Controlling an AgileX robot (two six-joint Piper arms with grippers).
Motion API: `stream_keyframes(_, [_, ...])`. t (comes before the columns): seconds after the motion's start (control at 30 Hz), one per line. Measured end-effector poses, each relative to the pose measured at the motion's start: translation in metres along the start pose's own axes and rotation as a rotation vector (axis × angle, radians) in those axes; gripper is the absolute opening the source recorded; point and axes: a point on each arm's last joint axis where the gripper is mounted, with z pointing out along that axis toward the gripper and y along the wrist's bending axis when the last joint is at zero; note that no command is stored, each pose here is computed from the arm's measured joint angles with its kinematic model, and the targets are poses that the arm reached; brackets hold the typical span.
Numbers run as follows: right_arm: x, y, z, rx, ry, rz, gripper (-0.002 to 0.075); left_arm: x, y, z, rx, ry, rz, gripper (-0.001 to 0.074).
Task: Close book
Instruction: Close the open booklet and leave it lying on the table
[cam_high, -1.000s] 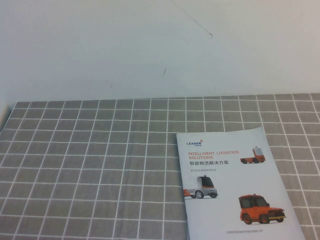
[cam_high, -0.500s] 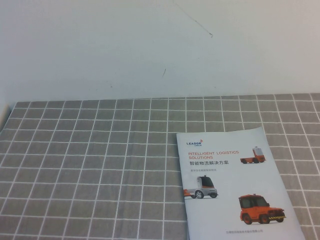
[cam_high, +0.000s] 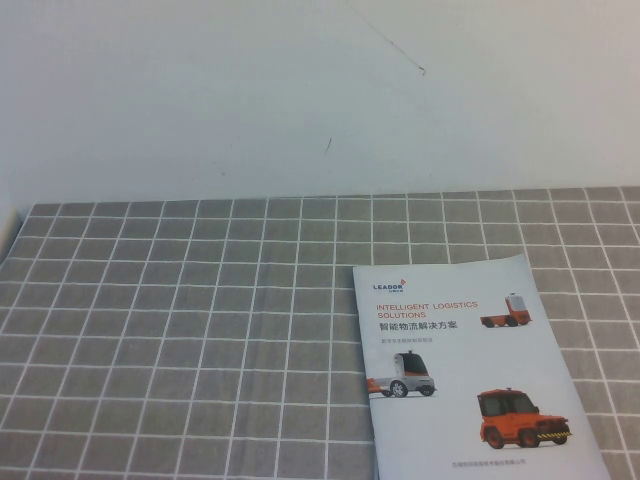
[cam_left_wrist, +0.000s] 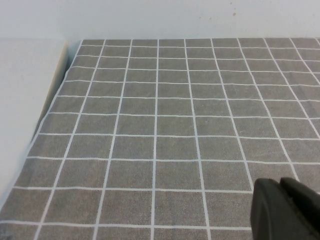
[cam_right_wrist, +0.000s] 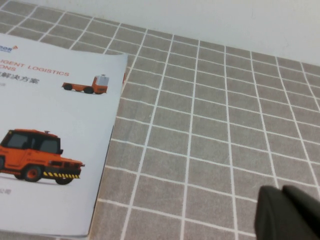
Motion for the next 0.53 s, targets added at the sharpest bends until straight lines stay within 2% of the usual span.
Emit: stream_keyframes(0.53, [0.0000,0.0000,0.0000,0.000,0.000,0.005,-0.0001,0.0000,0.0000,0.0000,0.000,0.000,0.000,-0.0002])
